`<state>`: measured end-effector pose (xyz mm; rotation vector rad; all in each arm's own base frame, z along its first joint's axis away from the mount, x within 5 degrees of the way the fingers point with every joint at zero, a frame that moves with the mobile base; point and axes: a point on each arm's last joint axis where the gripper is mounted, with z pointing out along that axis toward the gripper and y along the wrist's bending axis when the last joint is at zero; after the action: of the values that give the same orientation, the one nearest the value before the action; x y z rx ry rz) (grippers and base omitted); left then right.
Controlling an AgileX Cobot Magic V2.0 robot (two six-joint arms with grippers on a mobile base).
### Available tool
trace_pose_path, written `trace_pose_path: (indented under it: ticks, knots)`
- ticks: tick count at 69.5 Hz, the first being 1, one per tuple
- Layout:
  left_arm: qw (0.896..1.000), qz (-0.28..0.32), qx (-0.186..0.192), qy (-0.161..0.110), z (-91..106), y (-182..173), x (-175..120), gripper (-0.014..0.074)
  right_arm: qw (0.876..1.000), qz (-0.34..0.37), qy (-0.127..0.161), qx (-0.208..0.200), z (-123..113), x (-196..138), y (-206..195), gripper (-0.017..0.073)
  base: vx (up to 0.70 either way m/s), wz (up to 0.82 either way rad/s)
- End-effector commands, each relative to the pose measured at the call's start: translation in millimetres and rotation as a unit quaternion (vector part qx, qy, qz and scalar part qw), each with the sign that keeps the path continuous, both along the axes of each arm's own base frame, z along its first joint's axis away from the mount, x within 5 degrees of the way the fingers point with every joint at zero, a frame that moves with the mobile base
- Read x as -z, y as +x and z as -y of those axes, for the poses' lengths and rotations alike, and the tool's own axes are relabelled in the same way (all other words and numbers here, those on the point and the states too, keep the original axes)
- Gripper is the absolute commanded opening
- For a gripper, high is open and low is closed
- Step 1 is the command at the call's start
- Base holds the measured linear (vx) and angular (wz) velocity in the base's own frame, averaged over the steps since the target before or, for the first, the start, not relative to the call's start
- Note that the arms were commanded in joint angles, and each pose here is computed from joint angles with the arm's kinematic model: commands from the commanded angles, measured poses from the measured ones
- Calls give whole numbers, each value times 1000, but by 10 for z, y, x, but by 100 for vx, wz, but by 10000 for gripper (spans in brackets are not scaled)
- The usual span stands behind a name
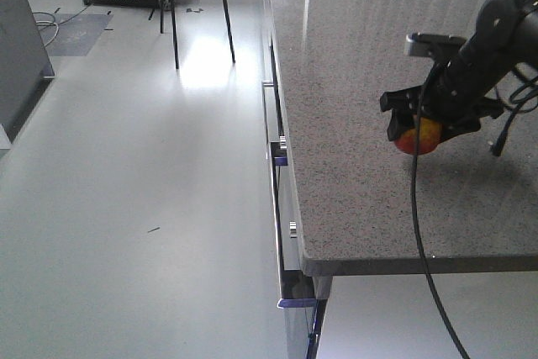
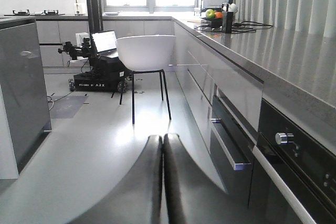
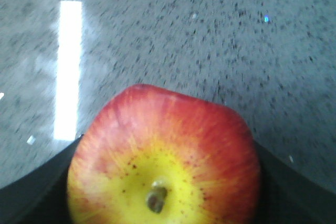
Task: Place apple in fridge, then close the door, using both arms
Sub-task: 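Close the right gripper on the apple and lift it, then pull the held apple back off the countertop with the right gripper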
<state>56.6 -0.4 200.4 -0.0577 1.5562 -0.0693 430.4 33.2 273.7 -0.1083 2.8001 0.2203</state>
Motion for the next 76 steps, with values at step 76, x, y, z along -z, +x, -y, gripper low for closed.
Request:
trace_pose_path:
  ticks: [76]
  knots:
    - [999,37,4,-8,4,-8,-29,-6,957,198,97,-190,-430,-444,-2845,149,0,0]
